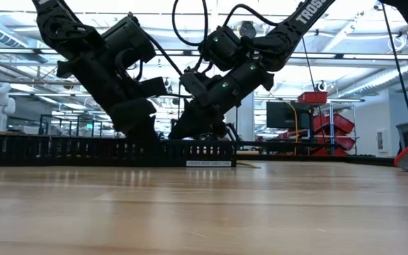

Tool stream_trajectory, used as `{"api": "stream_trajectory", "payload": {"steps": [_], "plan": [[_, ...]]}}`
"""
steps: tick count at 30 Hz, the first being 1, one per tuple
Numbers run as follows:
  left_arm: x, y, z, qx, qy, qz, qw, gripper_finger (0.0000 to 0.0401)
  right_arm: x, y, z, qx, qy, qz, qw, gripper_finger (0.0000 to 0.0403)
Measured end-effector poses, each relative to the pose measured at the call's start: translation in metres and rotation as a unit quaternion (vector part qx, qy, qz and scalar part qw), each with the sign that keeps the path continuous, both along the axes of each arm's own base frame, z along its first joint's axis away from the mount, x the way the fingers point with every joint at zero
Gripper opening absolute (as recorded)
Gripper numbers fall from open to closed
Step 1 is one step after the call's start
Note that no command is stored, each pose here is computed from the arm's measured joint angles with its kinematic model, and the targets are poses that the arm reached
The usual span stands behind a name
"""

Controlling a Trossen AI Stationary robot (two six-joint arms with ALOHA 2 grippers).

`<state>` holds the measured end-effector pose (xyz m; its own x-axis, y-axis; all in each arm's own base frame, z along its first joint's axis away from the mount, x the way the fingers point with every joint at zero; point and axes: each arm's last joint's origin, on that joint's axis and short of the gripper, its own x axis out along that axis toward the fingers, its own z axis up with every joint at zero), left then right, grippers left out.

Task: Ziptie cables
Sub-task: Close the black cable duct

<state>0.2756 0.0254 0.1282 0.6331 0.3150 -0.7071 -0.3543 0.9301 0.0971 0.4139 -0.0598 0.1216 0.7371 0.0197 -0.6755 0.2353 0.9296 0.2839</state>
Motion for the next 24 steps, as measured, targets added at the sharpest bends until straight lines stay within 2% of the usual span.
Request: {"api": "stream_trajectory", "payload": {"steps": [8,17,24], "plan": [[0.0007,-0.0018,0.0005,0.000,-0.005,-0.001,1.000,0.0202,0.0002,-0.0041,-0.0001,0.003,-0.006,-0.005,1.000,0.0000],[0.0015,-0.0074,0.0004,-0.017,-0.009,-0.025,1.000,0.0226,0.0018,-0.0047,-0.0033,0.000,-0.014,-0.004,1.000,0.0000],[0.0015,-0.0069,0.0003,-0.024,-0.010,-0.028,0.999,0.0233,0.0061,-0.0043,-0.0007,-0.010,-0.049,0.002,0.999,0.0000]]}}
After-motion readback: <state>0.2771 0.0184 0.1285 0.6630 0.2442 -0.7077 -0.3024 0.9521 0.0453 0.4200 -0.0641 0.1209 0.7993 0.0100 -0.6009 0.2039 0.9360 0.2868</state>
